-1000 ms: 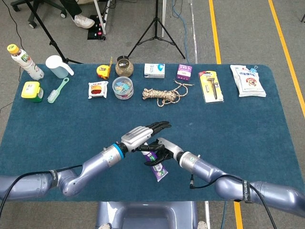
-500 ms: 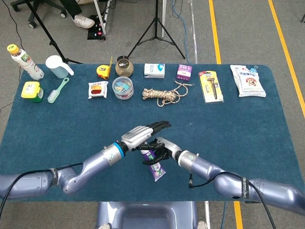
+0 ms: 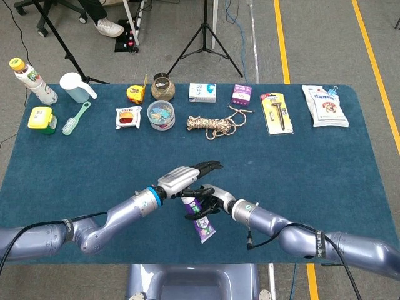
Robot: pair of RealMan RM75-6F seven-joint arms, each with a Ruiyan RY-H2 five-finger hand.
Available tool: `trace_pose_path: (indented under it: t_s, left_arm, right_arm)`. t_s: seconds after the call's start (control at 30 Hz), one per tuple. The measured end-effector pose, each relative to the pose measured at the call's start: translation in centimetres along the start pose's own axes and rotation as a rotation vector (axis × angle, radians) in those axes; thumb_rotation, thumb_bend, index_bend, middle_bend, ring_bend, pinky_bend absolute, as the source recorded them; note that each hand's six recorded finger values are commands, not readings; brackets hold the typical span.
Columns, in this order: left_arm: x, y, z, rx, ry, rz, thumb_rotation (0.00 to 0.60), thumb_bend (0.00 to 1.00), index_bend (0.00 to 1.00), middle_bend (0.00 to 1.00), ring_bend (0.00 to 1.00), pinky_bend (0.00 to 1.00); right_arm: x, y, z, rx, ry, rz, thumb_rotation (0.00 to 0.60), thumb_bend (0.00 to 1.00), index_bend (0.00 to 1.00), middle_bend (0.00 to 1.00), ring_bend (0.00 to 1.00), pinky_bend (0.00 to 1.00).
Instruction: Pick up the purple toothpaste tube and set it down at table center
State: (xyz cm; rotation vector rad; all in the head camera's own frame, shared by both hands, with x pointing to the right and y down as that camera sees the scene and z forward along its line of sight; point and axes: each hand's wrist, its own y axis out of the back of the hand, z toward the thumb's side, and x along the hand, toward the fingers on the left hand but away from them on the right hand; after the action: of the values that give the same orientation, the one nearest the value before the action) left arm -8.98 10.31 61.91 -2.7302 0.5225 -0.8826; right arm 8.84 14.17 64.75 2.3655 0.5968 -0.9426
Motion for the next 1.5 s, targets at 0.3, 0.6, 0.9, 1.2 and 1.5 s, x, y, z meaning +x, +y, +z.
trace_pose_path:
  t_s: [0.3,0.6,0.9,1.2,1.5]
  left_arm:
    - [0.0,-0.6,0.0,-0.044,0.005,-0.03,0.0,0.05,0.0,0.0,0.0,0.12]
    - [0.1,-1.0,0.1,-0.062,0.008,-0.05,0.0,0.05,0.0,0.0,0.0,0.12]
    - [0.3,-1.7,0.3,-0.117,0.018,-0.096,0.0,0.04,0.0,0.0,0.0,0.12]
    - [0.4,-1.1,0.3,-0.095,0.015,-0.084,0.0,0.04,0.0,0.0,0.0,0.12]
    - [-0.2,1.0,0.0,-0.045,0.015,-0.025,0.0,0.04,0.0,0.0,0.0,0.12]
  right_arm:
    - [0.1,-0.2,0.1,-0.021,-0.011,0.02,0.6,0.44,0.75,0.93,1.0,1.0]
    - [0.1,-0.1,0.1,-0.03,-0.009,0.026,0.6,0.44,0.75,0.93,1.0,1.0]
    - [0.0,-0.2,0.8,-0.035,0.012,0.033,0.6,0.45,0.75,0.93,1.0,1.0]
    - [0.0,0.2,0.6,-0.027,0.012,0.027,0.6,0.45,0.76,0.93,1.0,1.0]
    - [0.2,0.9,0.1,-0.003,0.002,0.005,0.6,0.45,0.76,0.93,1.0,1.0]
